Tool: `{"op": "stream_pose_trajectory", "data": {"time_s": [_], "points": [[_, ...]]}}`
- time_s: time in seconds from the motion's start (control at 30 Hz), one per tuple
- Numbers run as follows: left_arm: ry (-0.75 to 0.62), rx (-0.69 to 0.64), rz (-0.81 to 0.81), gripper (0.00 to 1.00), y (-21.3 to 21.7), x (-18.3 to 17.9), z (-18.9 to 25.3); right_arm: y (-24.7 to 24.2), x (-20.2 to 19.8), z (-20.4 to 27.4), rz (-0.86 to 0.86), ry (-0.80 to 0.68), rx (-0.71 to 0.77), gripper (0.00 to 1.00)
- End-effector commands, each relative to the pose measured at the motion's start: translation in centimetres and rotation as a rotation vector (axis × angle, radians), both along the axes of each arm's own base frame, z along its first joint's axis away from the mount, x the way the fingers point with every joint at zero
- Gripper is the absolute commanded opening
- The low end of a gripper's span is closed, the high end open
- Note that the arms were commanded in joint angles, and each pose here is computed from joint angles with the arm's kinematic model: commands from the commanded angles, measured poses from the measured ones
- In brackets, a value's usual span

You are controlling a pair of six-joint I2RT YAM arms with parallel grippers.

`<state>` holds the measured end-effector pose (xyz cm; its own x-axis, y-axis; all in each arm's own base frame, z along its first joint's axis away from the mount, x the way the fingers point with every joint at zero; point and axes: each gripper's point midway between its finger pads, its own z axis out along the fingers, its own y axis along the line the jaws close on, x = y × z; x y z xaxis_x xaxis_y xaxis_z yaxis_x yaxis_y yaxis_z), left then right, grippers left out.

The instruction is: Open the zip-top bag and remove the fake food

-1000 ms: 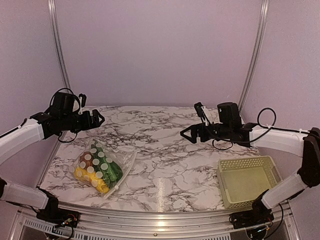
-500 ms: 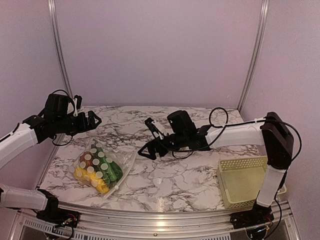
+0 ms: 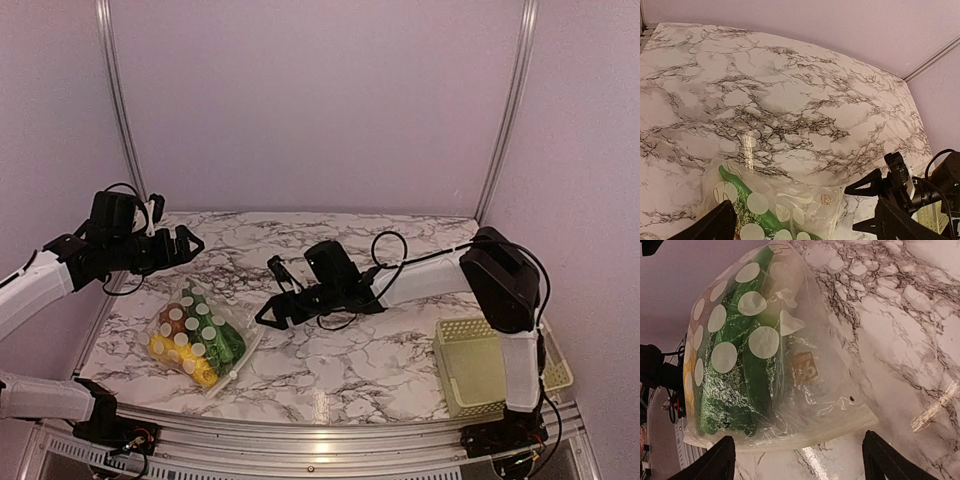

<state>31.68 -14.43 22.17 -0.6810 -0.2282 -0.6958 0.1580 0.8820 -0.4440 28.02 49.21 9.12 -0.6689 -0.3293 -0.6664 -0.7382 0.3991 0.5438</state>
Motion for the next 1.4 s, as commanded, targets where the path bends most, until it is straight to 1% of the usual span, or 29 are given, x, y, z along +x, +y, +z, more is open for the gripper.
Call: {"op": "stream_pose_trajectory", "data": {"time_s": [0.0, 0.17, 0.27, 0.33, 0.53, 0.67, 0.7, 0.87, 0.97, 1.17, 1.37], "points": [[0.001, -0.007, -0.018, 0.99, -0.2, -0.6, 0.0, 1.6, 0.6, 0.4, -0.019, 0.068, 0.086, 0.83], [-0.022, -0.022, -0.028, 0.99, -0.4, -0.6, 0.5, 2.1, 0.7, -0.9, -0.036, 0.132, 0.118, 0.78], [-0.027, -0.025, -0.030, 0.99, -0.5, -0.5, 0.5, 2.4, 0.5, -1.1, -0.031, 0.171, 0.159, 0.69], [-0.027, -0.025, -0.030, 0.99, -0.5, -0.5, 0.4, 2.7, 0.5, -0.7, -0.024, 0.189, 0.199, 0.59], [-0.018, -0.022, -0.033, 0.99, -0.5, -0.5, 0.1, 3.0, 1.3, 0.3, -0.026, 0.236, 0.279, 0.27], [-0.024, -0.018, -0.036, 0.99, -0.5, -0.5, 0.2, 2.4, 2.0, 1.9, -0.035, 0.226, 0.313, 0.02], [-0.027, -0.015, -0.039, 0.99, -0.5, -0.5, 0.3, 2.2, 2.2, 2.5, -0.039, 0.216, 0.318, 0.00], [-0.047, -0.012, -0.059, 0.99, -0.7, -0.6, 0.7, 1.2, 3.0, 6.6, -0.039, 0.128, 0.334, 0.00], [-0.064, -0.022, -0.071, 0.99, -0.9, -0.7, 1.2, 0.9, 3.3, 9.9, -0.021, 0.049, 0.330, 0.00], [-0.099, -0.040, -0.086, 0.99, -1.1, -0.9, 2.3, 0.4, 3.9, 15.4, 0.008, -0.106, 0.269, 0.00], [-0.118, -0.041, -0.088, 0.99, -1.0, -1.0, 2.7, -0.8, 3.6, 19.5, 0.047, -0.212, 0.195, 0.00]]}}
